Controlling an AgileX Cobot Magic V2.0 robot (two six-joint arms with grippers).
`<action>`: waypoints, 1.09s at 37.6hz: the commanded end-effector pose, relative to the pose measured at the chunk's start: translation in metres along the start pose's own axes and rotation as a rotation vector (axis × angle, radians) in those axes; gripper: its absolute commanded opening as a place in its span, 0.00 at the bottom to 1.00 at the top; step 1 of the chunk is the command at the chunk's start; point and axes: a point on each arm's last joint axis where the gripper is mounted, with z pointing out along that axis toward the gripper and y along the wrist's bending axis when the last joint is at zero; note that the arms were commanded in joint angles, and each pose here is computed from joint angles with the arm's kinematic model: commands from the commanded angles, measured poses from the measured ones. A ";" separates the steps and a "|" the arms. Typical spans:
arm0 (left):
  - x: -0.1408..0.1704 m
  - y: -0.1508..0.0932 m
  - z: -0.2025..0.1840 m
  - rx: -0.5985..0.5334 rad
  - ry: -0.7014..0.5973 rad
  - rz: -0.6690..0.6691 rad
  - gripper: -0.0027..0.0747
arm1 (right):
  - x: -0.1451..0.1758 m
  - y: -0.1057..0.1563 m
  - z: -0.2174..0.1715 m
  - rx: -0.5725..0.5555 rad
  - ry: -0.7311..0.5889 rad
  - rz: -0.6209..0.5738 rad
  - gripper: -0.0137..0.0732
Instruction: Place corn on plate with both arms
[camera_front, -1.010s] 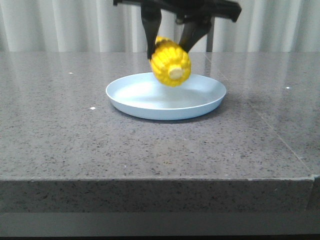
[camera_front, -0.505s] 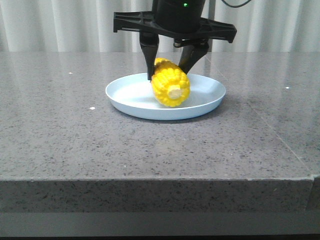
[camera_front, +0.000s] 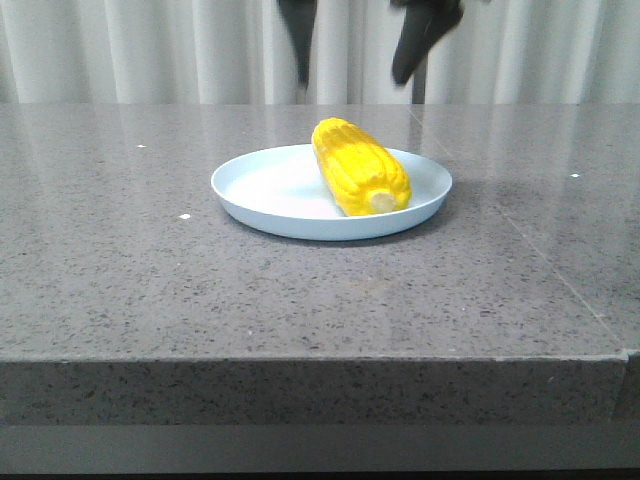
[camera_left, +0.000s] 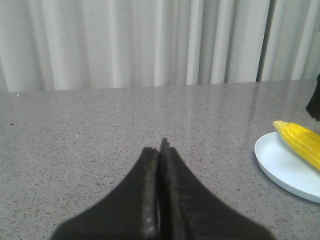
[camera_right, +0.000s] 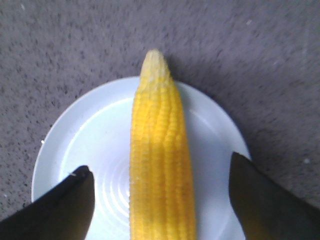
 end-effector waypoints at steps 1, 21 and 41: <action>-0.014 -0.001 -0.001 0.012 -0.089 -0.008 0.01 | -0.021 -0.010 -0.057 -0.025 -0.166 -0.016 0.74; -0.014 -0.001 -0.001 0.012 -0.089 -0.008 0.01 | -0.029 -0.047 -0.061 -0.023 -0.089 0.031 0.08; -0.014 -0.001 -0.001 0.012 -0.089 -0.008 0.01 | 0.025 -0.169 -0.109 0.103 -0.145 0.140 0.08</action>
